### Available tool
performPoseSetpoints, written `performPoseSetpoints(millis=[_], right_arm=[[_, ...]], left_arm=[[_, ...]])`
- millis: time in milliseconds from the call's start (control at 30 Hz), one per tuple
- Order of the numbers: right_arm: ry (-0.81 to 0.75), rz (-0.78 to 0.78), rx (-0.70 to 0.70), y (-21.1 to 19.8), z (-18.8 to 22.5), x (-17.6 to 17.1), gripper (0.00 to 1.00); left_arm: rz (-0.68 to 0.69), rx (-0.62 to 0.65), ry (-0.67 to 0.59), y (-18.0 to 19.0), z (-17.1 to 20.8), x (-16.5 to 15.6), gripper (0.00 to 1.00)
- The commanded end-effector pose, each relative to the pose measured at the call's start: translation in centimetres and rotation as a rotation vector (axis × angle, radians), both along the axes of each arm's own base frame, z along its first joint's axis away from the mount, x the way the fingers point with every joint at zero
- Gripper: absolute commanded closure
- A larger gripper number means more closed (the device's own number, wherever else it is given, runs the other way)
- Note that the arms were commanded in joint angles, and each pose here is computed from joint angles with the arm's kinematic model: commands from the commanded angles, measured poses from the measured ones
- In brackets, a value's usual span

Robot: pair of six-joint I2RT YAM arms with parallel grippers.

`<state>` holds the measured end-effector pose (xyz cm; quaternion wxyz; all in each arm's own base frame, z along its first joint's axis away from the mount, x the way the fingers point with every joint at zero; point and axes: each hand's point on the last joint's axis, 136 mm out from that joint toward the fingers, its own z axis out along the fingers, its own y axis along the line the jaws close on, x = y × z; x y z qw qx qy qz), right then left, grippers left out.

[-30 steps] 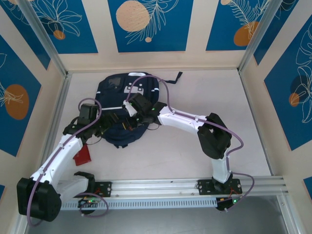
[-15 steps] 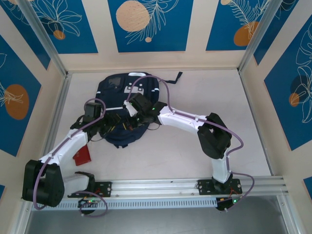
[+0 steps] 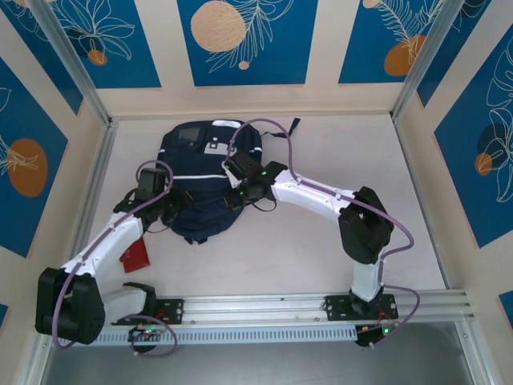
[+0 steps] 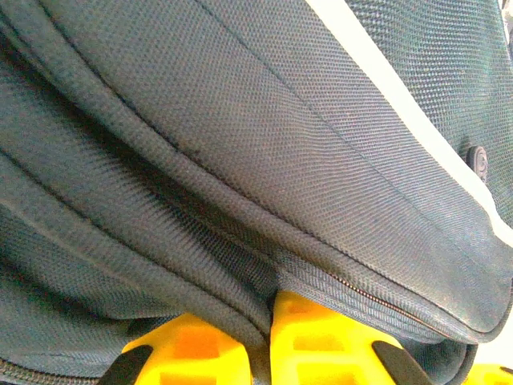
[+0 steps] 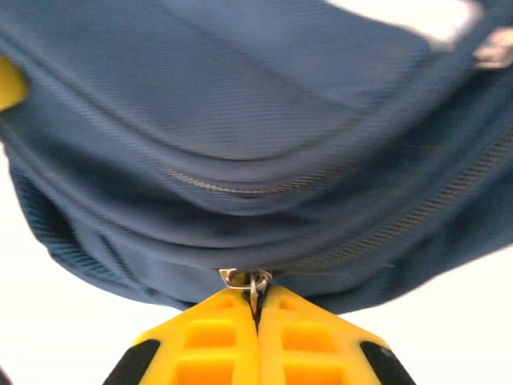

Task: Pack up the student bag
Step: Zip the student bag at the center of the table.

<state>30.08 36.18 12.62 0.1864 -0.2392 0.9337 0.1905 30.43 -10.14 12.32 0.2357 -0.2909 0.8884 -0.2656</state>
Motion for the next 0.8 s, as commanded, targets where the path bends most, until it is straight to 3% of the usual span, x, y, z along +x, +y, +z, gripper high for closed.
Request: performPoseSetpoints(millis=[0,400,767], right_arm=[[-0.066,-0.122,-0.114,-5.1,0.6,2.9,1.0],[-0.045,-0.204,-0.103,-6.1,-0.4,7.9,1.0],[0.034,-0.263,-0.054,-8.2,-0.5,7.2,1.0]], left_arm=[[0.018,0.156,0.076,3.0,-1.2,-2.1,1.0],[-0.047,0.155,0.104,2.8,-1.0,-3.3,1.0],[-0.173,0.146,0.038,1.4,1.8,-2.5,1.0]])
